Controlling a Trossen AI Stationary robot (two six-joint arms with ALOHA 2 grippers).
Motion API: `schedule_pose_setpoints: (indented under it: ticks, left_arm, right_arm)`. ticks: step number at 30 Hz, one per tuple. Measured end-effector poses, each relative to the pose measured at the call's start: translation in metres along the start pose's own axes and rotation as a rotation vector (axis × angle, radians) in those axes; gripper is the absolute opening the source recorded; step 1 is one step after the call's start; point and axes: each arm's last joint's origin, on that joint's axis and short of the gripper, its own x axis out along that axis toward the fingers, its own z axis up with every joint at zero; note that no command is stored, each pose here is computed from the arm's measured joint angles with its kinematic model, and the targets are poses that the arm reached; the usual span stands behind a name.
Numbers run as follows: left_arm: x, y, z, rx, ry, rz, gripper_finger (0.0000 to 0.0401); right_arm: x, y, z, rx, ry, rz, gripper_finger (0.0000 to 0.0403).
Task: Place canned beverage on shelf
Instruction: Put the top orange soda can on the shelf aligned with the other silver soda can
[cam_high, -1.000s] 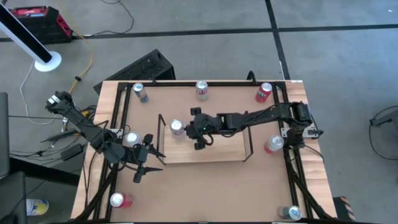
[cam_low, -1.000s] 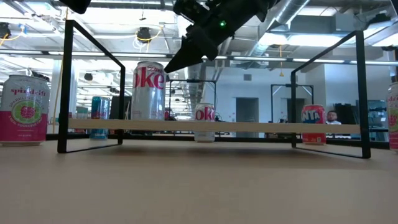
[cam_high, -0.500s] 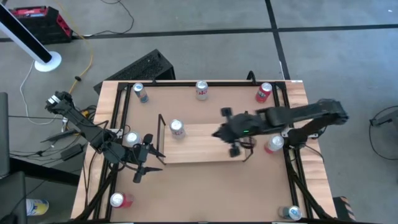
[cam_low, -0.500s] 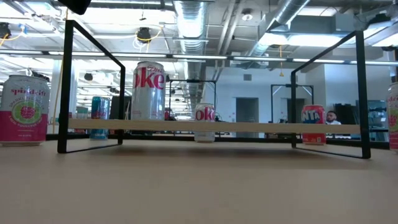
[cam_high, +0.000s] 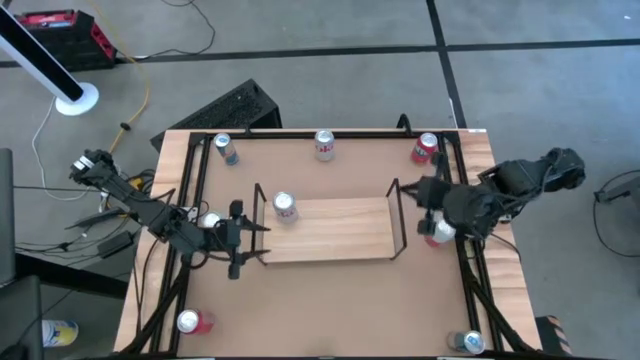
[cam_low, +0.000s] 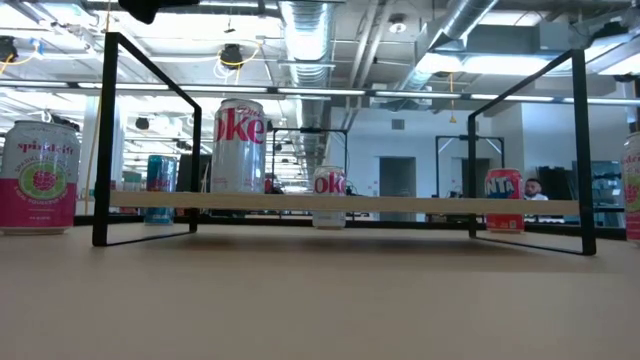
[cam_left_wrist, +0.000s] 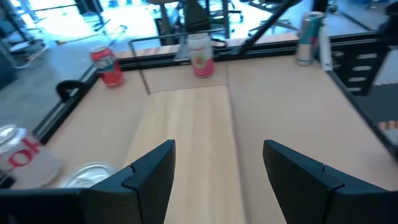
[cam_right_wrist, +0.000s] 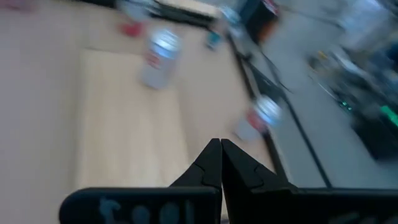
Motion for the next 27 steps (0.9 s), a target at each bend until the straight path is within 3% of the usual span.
schedule_pose_setpoints:
  ticks: [12,20,27]
  left_arm:
    - [0.006,0.013,0.001,0.019,0.005,0.088,0.0228]
    - [0.001,0.016,0.002,0.065,0.006,0.091,0.0228]
    - [-0.014,0.025,0.005,0.168,-0.006,0.093,0.0228]
  right_arm:
    - [0.034,-0.027,-0.006,0.081,0.185,-0.226,0.0032]
    - [0.047,-0.109,-0.021,0.364,0.264,-0.391,0.0054]
    - [0.064,-0.175,-0.055,0.631,0.286,-0.421,0.0064]
